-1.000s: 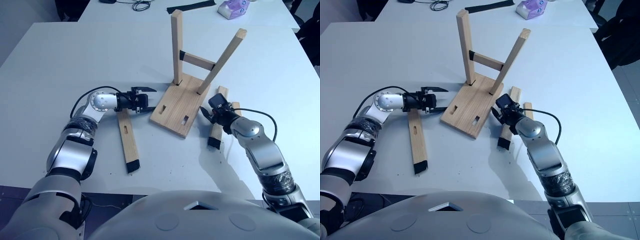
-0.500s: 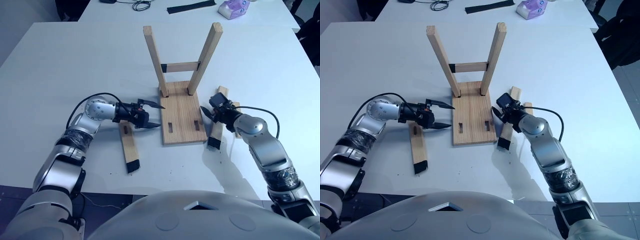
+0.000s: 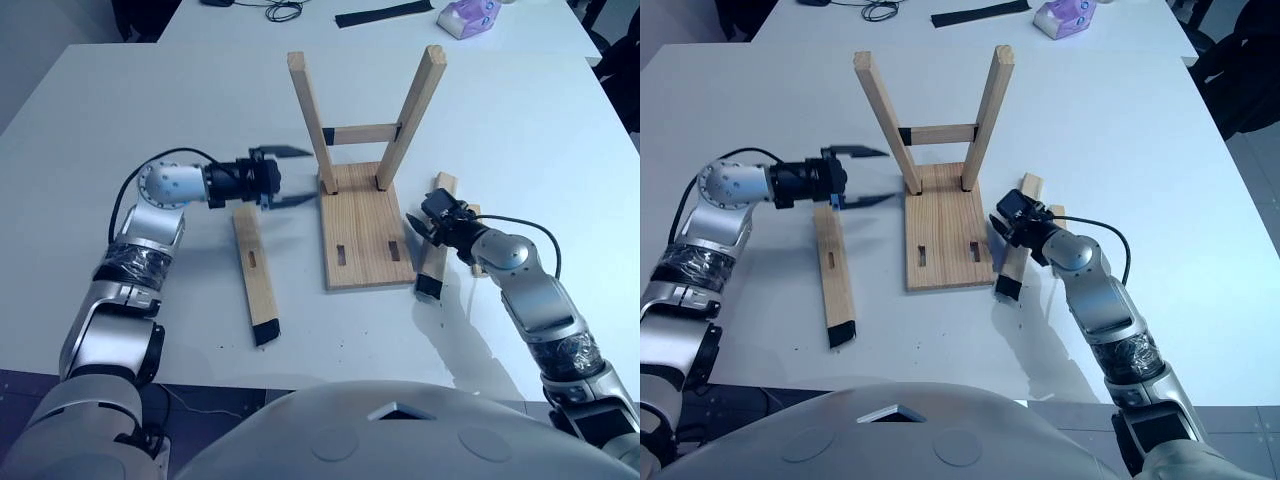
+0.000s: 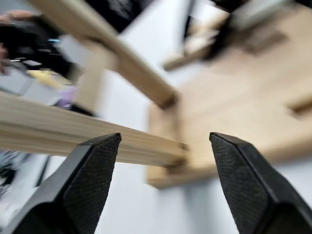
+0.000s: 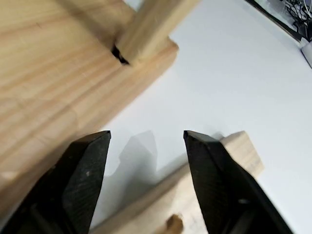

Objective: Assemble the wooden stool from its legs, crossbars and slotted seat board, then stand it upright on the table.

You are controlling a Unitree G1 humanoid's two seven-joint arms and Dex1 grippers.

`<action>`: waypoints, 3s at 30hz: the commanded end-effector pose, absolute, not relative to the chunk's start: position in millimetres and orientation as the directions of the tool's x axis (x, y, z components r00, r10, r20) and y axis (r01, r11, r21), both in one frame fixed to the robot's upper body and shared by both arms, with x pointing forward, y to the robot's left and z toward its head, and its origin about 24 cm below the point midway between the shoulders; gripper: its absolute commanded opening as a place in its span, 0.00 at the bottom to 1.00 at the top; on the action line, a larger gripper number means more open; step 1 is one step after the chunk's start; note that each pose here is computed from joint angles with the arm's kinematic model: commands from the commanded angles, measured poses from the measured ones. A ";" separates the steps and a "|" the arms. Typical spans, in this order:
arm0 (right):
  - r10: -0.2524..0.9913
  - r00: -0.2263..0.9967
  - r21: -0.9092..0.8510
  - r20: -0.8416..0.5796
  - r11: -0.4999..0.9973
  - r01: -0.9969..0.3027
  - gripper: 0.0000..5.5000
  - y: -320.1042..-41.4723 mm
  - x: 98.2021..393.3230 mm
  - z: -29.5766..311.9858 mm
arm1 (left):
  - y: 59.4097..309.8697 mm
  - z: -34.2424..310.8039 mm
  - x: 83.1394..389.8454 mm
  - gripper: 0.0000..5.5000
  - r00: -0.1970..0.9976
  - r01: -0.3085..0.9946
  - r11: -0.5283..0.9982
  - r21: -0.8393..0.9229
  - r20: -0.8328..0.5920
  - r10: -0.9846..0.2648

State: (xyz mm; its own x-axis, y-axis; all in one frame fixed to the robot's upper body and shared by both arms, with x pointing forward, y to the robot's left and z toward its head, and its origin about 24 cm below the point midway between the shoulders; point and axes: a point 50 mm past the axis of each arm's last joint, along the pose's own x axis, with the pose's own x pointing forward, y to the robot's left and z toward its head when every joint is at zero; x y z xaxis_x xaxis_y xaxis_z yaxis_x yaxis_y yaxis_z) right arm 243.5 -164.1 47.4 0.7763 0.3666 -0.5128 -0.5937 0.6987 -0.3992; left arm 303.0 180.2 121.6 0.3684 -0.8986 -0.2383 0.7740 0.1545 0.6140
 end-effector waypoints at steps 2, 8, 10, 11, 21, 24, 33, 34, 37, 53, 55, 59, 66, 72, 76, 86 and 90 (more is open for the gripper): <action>0.382 0.762 -0.430 -0.523 0.654 -0.622 0.50 -164.1 241.1 42.3 | 182.1 124.9 304.0 0.62 0.403 0.774 0.203 0.600 -0.220 -0.888; 0.453 0.724 -0.402 -0.520 0.618 -0.676 0.50 -151.5 233.1 44.6 | 183.0 126.3 302.0 0.62 0.421 0.778 0.236 0.582 -0.204 -0.884; 0.470 0.709 -0.396 -0.525 0.603 -0.693 0.50 -148.7 230.1 45.2 | 184.0 125.9 299.8 0.62 0.422 0.781 0.239 0.577 -0.205 -0.883; 0.476 0.704 -0.392 -0.527 0.598 -0.699 0.50 -147.8 228.6 45.5 | 184.7 125.3 298.1 0.62 0.420 0.784 0.238 0.573 -0.208 -0.883; 0.482 0.709 -0.375 -0.515 0.617 -0.692 0.50 -144.3 220.0 49.3 | 187.3 113.8 279.6 0.62 0.370 0.825 0.188 0.533 -0.257 -0.893; 0.430 0.784 -0.385 -0.447 0.699 -0.603 0.50 -157.0 219.7 71.0 | 191.7 116.5 275.7 0.62 0.411 0.820 0.250 0.515 -0.224 -0.884; 0.143 0.918 -0.296 -0.369 0.919 -0.262 0.50 -197.7 180.1 123.6 | 219.6 143.8 242.5 0.62 0.738 0.627 0.670 0.398 -0.028 -0.674; 0.103 0.913 -0.272 -0.395 0.936 -0.223 0.50 -202.1 175.2 119.3 | 220.3 146.6 238.1 0.62 0.765 0.599 0.699 0.390 -0.021 -0.644; 0.019 0.883 -0.250 -0.469 0.956 -0.153 0.59 -212.2 168.2 102.1 | 217.8 150.0 234.8 0.62 0.817 0.537 0.761 0.364 0.002 -0.577; 0.017 0.807 -0.161 -0.590 0.977 -0.138 0.62 -216.8 168.5 52.3 | 183.9 142.4 238.3 0.62 0.806 0.552 0.761 0.341 0.016 -0.592; -0.021 0.797 -0.174 -0.604 0.979 -0.107 0.62 -219.9 164.5 48.6 | 184.5 144.7 240.2 0.62 0.808 0.548 0.762 0.344 0.016 -0.588; -0.032 0.770 -0.161 -0.637 0.983 -0.093 0.62 -213.5 151.6 38.5 | 182.9 150.8 244.4 0.62 0.795 0.564 0.749 0.347 0.017 -0.606; -0.034 0.741 -0.162 -0.671 0.982 -0.101 0.62 -208.8 137.4 29.7 | 179.6 147.5 240.6 0.62 0.790 0.580 0.745 0.330 -0.003 -0.613; -0.054 0.753 -0.157 -0.656 0.985 -0.065 0.50 -215.1 137.0 33.4 | 183.7 150.8 244.2 0.62 0.793 0.577 0.745 0.335 -0.009 -0.610; -0.063 0.757 -0.160 -0.650 0.986 -0.056 0.39 -217.9 138.0 35.2 | 184.4 152.1 245.1 0.62 0.793 0.575 0.745 0.339 -0.009 -0.609; -0.077 0.775 -0.171 -0.627 0.984 -0.040 0.25 -218.0 145.4 37.0 | 186.6 155.7 252.7 0.62 0.798 0.566 0.747 0.350 -0.005 -0.602; -0.092 0.820 -0.190 -0.565 0.982 -0.020 0.25 -224.0 159.5 45.7 | 199.8 155.8 254.6 0.62 0.812 0.559 0.762 0.327 -0.030 -0.583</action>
